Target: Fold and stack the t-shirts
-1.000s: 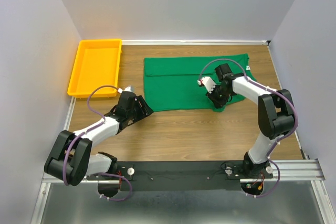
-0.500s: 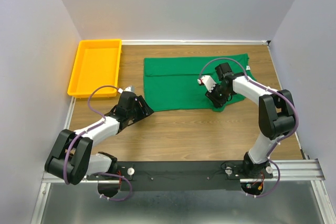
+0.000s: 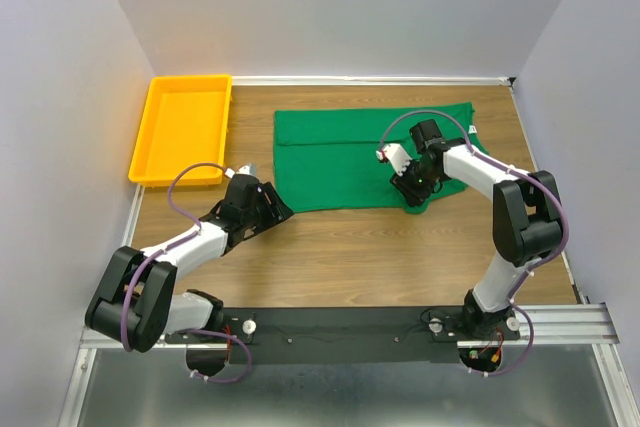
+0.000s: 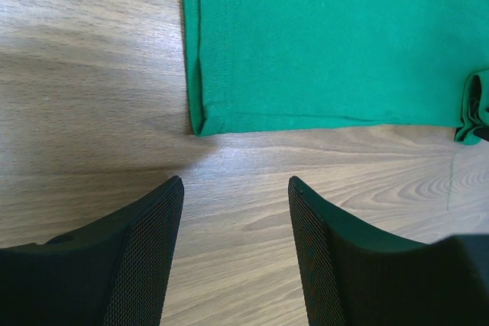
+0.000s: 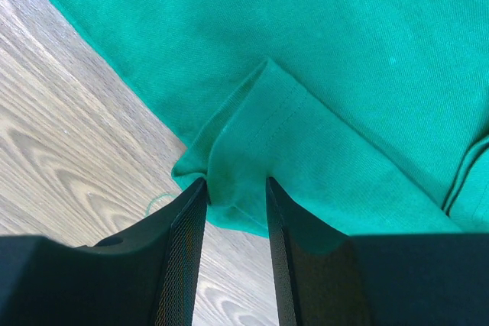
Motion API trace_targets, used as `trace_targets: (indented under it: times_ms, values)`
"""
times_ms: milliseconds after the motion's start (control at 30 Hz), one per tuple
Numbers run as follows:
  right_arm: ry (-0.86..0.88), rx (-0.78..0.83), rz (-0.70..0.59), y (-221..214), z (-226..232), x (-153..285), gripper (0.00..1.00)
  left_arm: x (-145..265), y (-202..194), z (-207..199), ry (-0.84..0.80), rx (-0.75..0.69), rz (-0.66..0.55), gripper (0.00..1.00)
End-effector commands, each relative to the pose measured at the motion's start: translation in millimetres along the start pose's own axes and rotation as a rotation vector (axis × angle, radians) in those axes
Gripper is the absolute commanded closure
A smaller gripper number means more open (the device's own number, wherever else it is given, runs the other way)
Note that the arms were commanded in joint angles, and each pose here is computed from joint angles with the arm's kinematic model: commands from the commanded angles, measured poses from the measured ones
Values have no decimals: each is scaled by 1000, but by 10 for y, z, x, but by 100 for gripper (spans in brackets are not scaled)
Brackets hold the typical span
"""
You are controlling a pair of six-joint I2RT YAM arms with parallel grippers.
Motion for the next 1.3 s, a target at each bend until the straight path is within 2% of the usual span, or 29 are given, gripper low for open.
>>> trace_targets:
  times_ms: [0, 433, 1267]
  values:
    - [-12, 15, -44, 138, -16, 89, 56, 1, -5, -8, -18, 7, 2, 35]
    - [-11, 30, -54, 171, -21, 140, 56, -6, -17, 1, -16, 6, 7, 35]
    - [16, 37, -19, 101, 4, 80, 62, -27, -34, 16, -13, 6, 14, 35]
Point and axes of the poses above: each gripper's point midway between its finger pads, its own x axis back along the fingers, its own z axis along the line the jaws close on, y = z × x, the point moved 4 cm from there along x, back along the fingers
